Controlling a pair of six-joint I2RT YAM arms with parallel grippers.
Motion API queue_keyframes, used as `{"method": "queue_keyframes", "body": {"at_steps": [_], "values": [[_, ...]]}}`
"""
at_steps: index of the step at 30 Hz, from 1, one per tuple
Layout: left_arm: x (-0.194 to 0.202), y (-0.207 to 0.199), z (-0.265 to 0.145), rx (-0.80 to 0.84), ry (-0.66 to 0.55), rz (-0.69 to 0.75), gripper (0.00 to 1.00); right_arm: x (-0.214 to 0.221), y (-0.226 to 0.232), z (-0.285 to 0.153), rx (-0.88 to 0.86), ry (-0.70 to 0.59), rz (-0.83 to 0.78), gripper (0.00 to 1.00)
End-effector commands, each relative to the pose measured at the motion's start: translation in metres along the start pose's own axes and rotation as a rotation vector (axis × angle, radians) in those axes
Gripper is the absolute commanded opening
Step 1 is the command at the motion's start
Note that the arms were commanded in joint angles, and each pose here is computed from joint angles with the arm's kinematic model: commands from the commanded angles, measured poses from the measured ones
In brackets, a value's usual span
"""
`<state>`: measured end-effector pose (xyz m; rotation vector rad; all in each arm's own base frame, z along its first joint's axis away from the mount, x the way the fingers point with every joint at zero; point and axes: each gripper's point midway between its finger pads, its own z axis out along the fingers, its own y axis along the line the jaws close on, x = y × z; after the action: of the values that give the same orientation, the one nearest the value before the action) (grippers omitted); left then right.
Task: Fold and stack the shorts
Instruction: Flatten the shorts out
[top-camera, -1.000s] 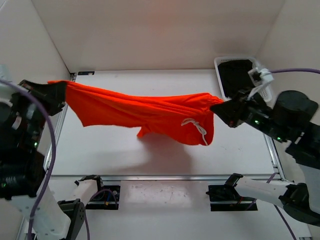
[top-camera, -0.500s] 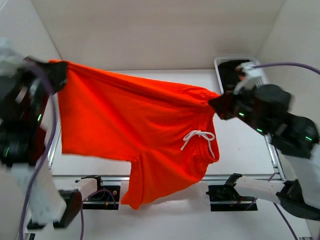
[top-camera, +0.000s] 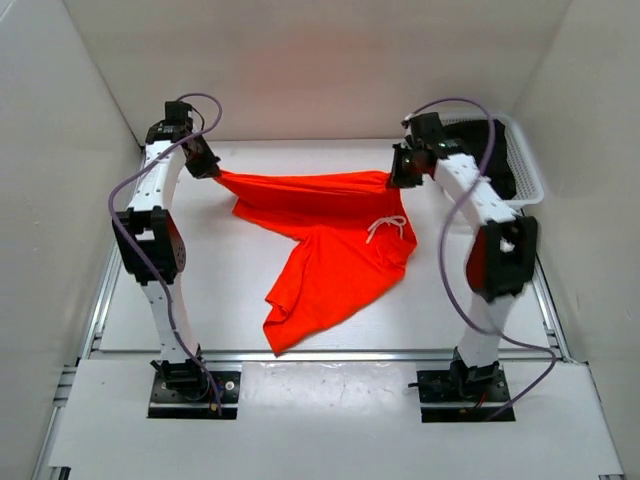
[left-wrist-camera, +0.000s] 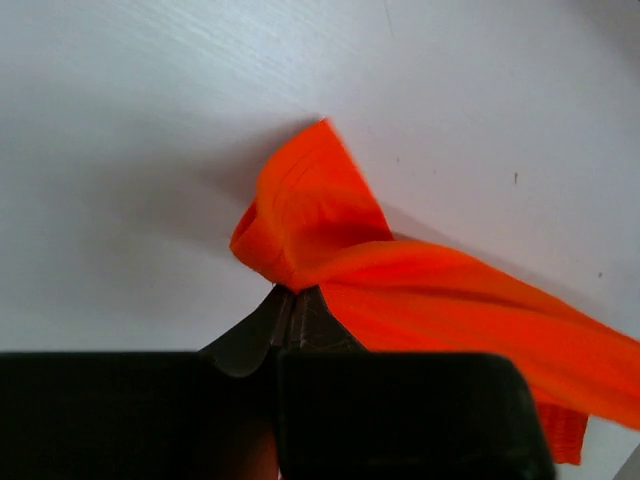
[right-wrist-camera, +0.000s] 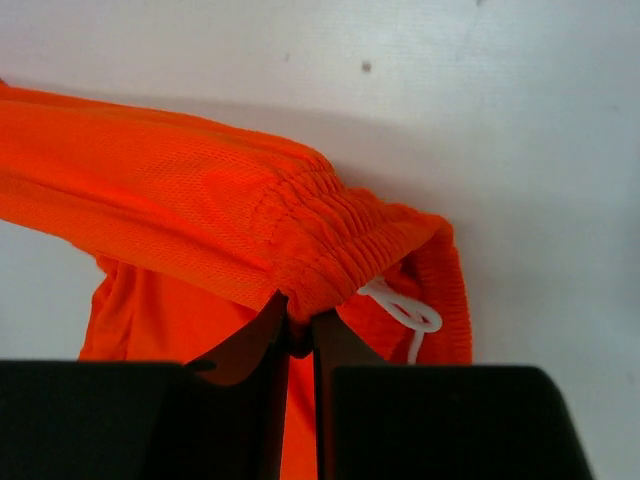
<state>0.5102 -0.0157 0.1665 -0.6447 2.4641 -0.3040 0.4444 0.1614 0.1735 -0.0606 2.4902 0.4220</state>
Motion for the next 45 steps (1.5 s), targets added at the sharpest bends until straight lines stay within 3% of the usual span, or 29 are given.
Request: {"method": "queue_keyframes", "body": {"at_steps": [1, 2, 3, 4, 5, 7, 10, 13, 14, 16, 17, 19, 20, 22, 24, 26, 27, 29, 32, 41, 45], "values": [[-0.046, -0.01, 0.017, 0.045, -0.093, -0.002, 0.1, -0.046, -0.027, 0.063, -0.04, -0.036, 0.062, 0.0], [-0.066, -0.024, 0.015, 0.092, -0.137, 0.007, 0.1, -0.084, -0.019, 0.06, -0.102, -0.109, 0.091, 0.17], [-0.067, -0.026, 0.023, 0.123, -0.112, 0.002, 0.17, -0.097, -0.021, 0.066, -0.135, -0.123, 0.129, 0.41], [-0.058, -0.022, 0.054, 0.121, -0.059, -0.017, 0.62, -0.101, -0.034, 0.088, -0.149, -0.106, 0.218, 0.65], [-0.071, -0.034, 0.048, 0.161, -0.091, -0.019, 0.77, -0.11, -0.03, 0.088, -0.172, -0.121, 0.233, 0.81], [-0.072, -0.039, 0.052, 0.187, -0.087, -0.015, 1.0, -0.141, -0.021, 0.073, -0.201, -0.216, 0.198, 0.86], [-0.084, -0.034, 0.034, 0.166, -0.137, -0.02, 1.0, -0.142, -0.016, 0.055, -0.17, -0.239, 0.177, 0.86], [-0.081, -0.027, 0.021, 0.131, -0.143, 0.001, 1.0, -0.129, 0.003, 0.029, -0.167, -0.236, 0.159, 0.73], [-0.084, -0.032, -0.002, 0.144, -0.168, 0.005, 1.0, -0.098, -0.002, 0.041, -0.138, -0.173, 0.171, 0.69], [-0.06, -0.017, -0.003, 0.102, -0.111, 0.025, 0.97, -0.082, 0.017, 0.015, -0.123, -0.184, 0.132, 0.64], [-0.059, -0.016, -0.024, 0.097, -0.134, 0.035, 0.93, -0.073, 0.015, 0.012, -0.087, -0.186, 0.129, 0.62], [-0.022, 0.0, -0.017, 0.043, -0.051, 0.052, 0.77, -0.032, 0.017, 0.004, -0.074, -0.128, 0.148, 0.6], [-0.011, 0.003, -0.017, 0.02, -0.036, 0.059, 0.58, -0.017, 0.019, 0.003, -0.076, -0.107, 0.171, 0.6], [0.015, 0.006, -0.01, -0.005, 0.014, 0.099, 0.5, 0.02, 0.012, -0.002, -0.065, -0.06, 0.202, 0.66], [0.038, 0.005, 0.01, -0.004, 0.087, 0.121, 0.54, 0.038, 0.004, -0.007, -0.037, -0.043, 0.207, 0.68], [0.051, 0.006, 0.027, -0.017, 0.13, 0.119, 0.71, 0.061, -0.01, -0.003, -0.004, 0.012, 0.243, 0.7], [0.06, 0.013, 0.042, -0.036, 0.167, 0.115, 0.86, 0.063, -0.014, -0.004, 0.003, 0.013, 0.26, 0.73], [0.072, 0.007, 0.055, -0.042, 0.198, 0.111, 0.92, 0.069, -0.021, -0.004, 0.02, 0.032, 0.275, 0.87], [0.078, 0.007, 0.077, -0.063, 0.219, 0.095, 0.96, 0.081, -0.034, 0.01, 0.045, 0.087, 0.319, 0.91], [0.071, 0.004, 0.123, -0.089, 0.214, 0.073, 0.97, 0.094, -0.061, 0.058, 0.147, 0.168, 0.35, 0.89], [0.062, 0.002, 0.132, -0.098, 0.196, 0.065, 0.86, 0.093, -0.066, 0.076, 0.165, 0.183, 0.37, 0.78]]}}
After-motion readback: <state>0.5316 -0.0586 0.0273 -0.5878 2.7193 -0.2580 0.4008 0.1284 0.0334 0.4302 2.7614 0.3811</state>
